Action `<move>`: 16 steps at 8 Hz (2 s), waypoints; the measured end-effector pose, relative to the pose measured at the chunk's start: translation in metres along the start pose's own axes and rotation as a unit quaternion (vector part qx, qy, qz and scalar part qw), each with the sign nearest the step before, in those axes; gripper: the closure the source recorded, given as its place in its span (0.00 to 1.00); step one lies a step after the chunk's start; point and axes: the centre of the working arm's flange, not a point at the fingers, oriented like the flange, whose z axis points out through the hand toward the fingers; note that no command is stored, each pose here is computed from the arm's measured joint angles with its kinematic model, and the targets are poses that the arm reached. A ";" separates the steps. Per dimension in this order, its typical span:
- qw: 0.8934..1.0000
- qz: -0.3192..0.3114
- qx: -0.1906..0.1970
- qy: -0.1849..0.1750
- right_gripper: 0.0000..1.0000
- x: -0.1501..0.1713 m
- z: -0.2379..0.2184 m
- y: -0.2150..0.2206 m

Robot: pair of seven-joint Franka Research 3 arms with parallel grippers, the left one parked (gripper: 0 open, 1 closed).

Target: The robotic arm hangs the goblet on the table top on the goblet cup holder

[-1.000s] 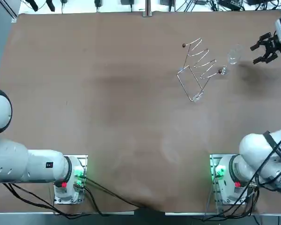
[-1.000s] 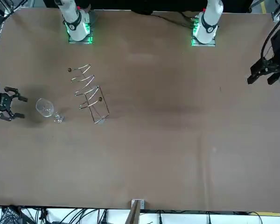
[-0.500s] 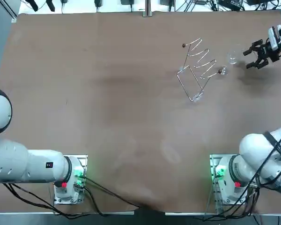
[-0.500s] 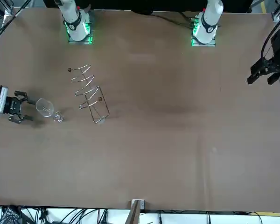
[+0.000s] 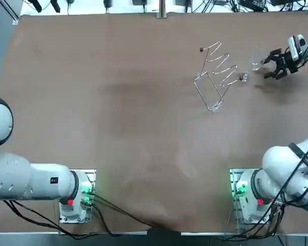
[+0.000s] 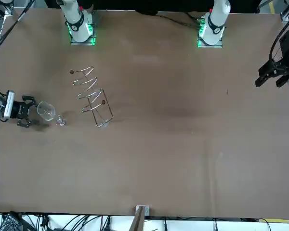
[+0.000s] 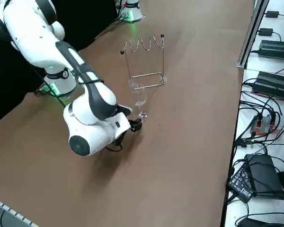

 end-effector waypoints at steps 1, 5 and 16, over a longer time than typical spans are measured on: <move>1.000 -0.008 0.002 0.006 0.00 -0.003 0.005 -0.001; 0.999 -0.020 0.000 0.035 0.00 -0.012 0.024 -0.004; 0.998 -0.023 0.003 0.052 0.00 -0.012 0.078 0.008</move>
